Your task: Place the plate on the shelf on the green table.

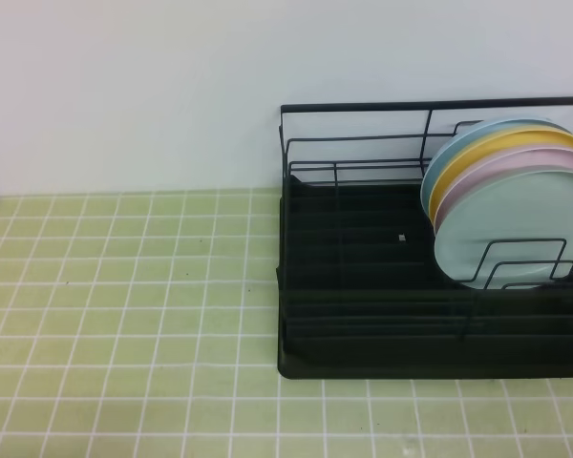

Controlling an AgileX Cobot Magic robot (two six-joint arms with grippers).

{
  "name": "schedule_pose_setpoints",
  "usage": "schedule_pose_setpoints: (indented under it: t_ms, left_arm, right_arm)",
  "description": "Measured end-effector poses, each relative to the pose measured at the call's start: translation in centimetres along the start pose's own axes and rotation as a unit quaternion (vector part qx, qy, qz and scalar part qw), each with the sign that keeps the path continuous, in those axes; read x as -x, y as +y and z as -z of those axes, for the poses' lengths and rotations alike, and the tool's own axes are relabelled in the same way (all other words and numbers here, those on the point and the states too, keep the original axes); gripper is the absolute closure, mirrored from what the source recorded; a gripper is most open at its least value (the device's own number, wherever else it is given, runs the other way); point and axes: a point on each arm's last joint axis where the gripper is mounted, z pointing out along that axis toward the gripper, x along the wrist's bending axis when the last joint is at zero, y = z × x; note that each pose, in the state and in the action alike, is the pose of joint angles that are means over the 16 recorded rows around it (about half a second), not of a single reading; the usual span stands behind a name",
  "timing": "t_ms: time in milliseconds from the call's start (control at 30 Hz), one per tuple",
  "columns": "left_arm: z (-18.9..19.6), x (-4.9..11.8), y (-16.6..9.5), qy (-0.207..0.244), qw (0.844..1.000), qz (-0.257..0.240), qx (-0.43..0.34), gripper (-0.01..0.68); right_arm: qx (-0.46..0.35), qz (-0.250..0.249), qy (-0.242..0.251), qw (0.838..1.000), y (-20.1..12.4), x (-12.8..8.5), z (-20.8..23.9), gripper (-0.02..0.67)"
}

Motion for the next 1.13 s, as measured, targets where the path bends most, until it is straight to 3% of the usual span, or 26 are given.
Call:
schedule_pose_setpoints:
  t_ms: [1133]
  left_arm:
    - [0.00, 0.00, 0.00, 0.000, 1.000, -0.002, 0.000, 0.676]
  right_arm:
    - [-0.001, 0.002, 0.000, 1.000, -0.17, -0.01, -0.06, 0.648]
